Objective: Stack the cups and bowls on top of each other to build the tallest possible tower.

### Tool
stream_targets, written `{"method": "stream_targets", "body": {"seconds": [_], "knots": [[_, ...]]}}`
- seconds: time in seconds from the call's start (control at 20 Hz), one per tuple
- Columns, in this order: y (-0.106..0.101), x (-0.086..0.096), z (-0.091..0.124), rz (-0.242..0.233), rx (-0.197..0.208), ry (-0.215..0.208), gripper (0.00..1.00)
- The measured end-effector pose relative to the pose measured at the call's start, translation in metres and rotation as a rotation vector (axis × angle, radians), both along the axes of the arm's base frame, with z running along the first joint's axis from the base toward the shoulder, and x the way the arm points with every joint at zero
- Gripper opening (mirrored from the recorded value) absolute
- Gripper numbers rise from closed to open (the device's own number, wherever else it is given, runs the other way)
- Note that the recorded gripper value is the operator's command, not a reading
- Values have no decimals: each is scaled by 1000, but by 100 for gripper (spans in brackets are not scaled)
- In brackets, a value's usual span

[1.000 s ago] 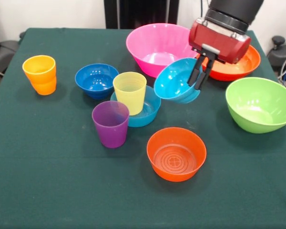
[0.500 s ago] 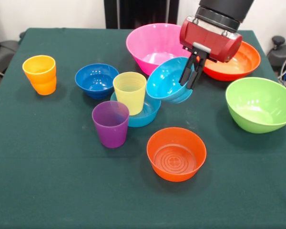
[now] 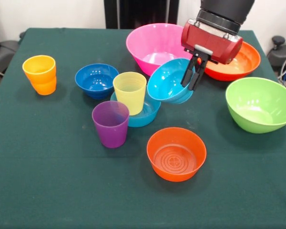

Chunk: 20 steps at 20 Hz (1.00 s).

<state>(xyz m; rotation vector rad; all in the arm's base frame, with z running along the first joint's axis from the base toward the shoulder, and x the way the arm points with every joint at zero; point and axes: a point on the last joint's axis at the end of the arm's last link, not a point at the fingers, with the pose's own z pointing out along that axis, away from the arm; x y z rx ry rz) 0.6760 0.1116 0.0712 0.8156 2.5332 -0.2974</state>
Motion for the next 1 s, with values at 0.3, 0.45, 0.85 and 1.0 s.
{"method": "stream_targets", "body": {"seconds": [0.3,0.45,0.85,1.0], "knots": [[7,-1,-5,13,17,8,0],[11,-3,-3,14,34,9,0],[-14,-11,9,-18,73,19,0],[-28,-14,12,-24,68,23,0]]}}
